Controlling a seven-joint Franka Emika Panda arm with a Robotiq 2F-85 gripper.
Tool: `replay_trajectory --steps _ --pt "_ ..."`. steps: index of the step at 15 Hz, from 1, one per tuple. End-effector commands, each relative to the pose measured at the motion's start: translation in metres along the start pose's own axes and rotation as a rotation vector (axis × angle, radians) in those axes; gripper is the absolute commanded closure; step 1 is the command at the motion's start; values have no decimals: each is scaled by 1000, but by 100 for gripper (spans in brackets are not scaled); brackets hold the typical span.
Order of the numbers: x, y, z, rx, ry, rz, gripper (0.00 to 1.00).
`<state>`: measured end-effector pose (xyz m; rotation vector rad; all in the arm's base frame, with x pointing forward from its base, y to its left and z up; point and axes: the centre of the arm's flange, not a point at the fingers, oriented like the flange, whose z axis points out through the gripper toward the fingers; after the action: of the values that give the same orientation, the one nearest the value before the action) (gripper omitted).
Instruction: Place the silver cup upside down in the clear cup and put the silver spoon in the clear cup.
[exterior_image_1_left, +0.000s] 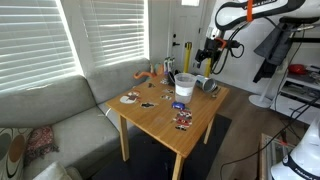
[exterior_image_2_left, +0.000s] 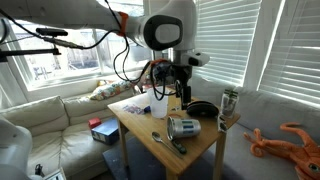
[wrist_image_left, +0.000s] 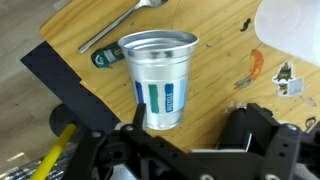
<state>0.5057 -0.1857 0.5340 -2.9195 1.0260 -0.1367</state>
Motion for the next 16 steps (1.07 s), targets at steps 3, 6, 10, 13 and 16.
replay_trajectory --steps 3,6,10,13,16 --pt "2 0 -2 2 6 2 0" --pt "10 3 -1 13 2 -16 0" --pt "33 15 13 66 -89 -134 0" --pt "53 28 29 63 -187 -208 0" --pt "73 35 44 38 -236 -223 0"
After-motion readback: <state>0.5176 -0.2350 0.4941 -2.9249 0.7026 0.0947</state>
